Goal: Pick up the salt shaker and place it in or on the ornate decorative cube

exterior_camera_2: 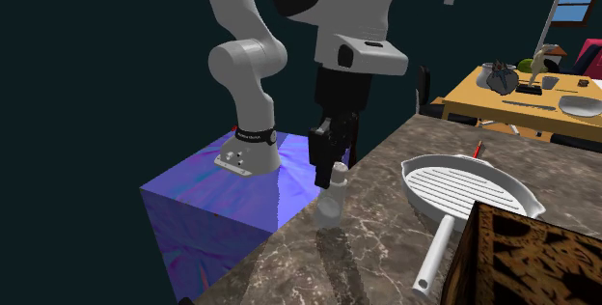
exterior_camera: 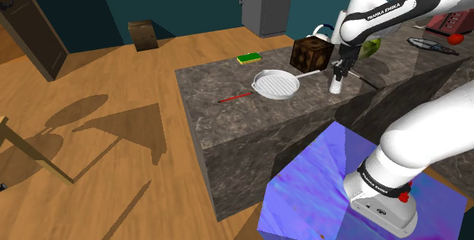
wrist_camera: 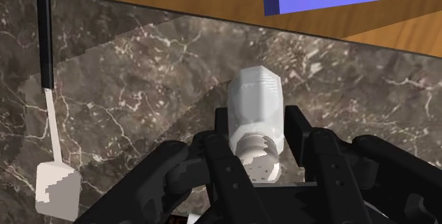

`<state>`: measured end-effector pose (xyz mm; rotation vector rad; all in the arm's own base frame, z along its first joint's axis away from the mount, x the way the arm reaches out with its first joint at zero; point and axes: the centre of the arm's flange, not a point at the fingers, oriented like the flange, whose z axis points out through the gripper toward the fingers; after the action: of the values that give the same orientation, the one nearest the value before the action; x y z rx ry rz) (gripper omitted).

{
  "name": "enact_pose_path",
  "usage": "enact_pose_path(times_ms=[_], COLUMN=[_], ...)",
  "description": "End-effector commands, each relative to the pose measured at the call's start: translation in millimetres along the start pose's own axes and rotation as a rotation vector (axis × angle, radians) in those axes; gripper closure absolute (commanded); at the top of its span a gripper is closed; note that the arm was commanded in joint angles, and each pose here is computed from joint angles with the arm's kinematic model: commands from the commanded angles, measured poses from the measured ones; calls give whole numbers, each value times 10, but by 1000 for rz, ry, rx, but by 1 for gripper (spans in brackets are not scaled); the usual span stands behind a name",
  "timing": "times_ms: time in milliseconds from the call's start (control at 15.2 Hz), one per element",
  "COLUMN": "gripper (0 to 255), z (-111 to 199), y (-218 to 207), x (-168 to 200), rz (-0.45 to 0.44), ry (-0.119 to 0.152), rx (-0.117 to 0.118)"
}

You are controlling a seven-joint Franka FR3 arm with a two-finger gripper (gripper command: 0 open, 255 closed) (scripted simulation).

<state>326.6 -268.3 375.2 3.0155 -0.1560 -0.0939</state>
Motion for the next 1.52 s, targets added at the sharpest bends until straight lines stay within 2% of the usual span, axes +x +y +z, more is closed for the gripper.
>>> enact_pose_path(times_ms=[0, 1452], gripper=[255, 255], z=[-113, -1264], y=[17, 160], x=[-6, -70], rz=[0, 0], ry=[0, 0], rx=[0, 0])
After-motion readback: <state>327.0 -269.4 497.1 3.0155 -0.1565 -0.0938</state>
